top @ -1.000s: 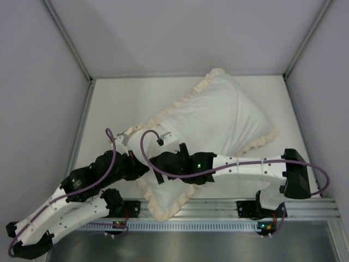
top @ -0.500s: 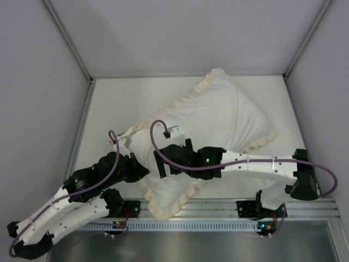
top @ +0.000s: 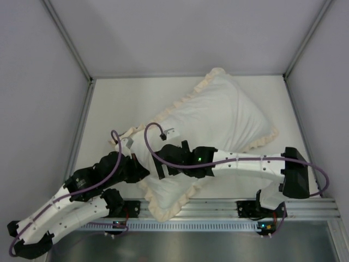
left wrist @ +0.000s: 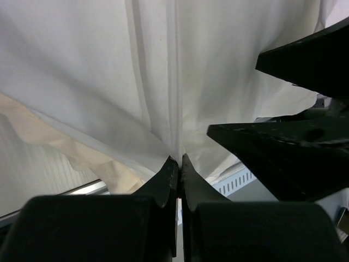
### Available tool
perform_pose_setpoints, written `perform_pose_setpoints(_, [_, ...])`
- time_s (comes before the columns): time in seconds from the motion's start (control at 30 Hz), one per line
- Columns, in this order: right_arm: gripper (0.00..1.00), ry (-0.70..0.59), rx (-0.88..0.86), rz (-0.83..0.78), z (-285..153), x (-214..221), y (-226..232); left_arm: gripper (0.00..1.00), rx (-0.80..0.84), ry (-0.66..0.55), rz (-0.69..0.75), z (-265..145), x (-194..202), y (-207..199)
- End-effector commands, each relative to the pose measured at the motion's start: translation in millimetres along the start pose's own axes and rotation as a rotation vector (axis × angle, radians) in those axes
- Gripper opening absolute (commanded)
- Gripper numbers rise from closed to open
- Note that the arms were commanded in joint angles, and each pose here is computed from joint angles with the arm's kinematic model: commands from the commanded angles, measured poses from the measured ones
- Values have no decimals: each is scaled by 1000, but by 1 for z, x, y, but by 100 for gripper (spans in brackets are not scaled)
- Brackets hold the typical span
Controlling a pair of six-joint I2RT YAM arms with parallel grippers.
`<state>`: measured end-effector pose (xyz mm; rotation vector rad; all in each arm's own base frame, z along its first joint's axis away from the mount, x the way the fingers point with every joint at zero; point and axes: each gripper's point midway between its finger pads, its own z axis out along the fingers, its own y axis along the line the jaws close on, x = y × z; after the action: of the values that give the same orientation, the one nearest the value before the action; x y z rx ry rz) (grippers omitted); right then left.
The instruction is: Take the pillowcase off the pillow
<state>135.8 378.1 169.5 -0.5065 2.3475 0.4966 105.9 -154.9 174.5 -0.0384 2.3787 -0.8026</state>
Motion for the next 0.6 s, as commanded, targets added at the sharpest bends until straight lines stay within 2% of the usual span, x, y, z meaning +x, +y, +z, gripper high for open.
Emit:
perform_pose_setpoints(0.0, [99, 38, -27, -6, 15, 8, 12, 0, 45, 13, 23, -12, -1, -9])
perform_pose_setpoints(0.4, [99, 153, -56, -1, 89, 67, 30, 0, 60, 20, 20, -13, 1, -11])
perform_pose_setpoints(0.5, [88, 156, -42, 33, 104, 75, 28, 0, 70, 10, 20, -15, -1, -12])
perform_pose_setpoints(0.53, [79, 153, -23, 48, 111, 78, 24, 0, 71, 9, 18, -16, -1, -12])
perform_pose_setpoints(0.57, [76, 140, -18, 60, 117, 78, 22, 0, 73, 9, 18, -16, 0, -12])
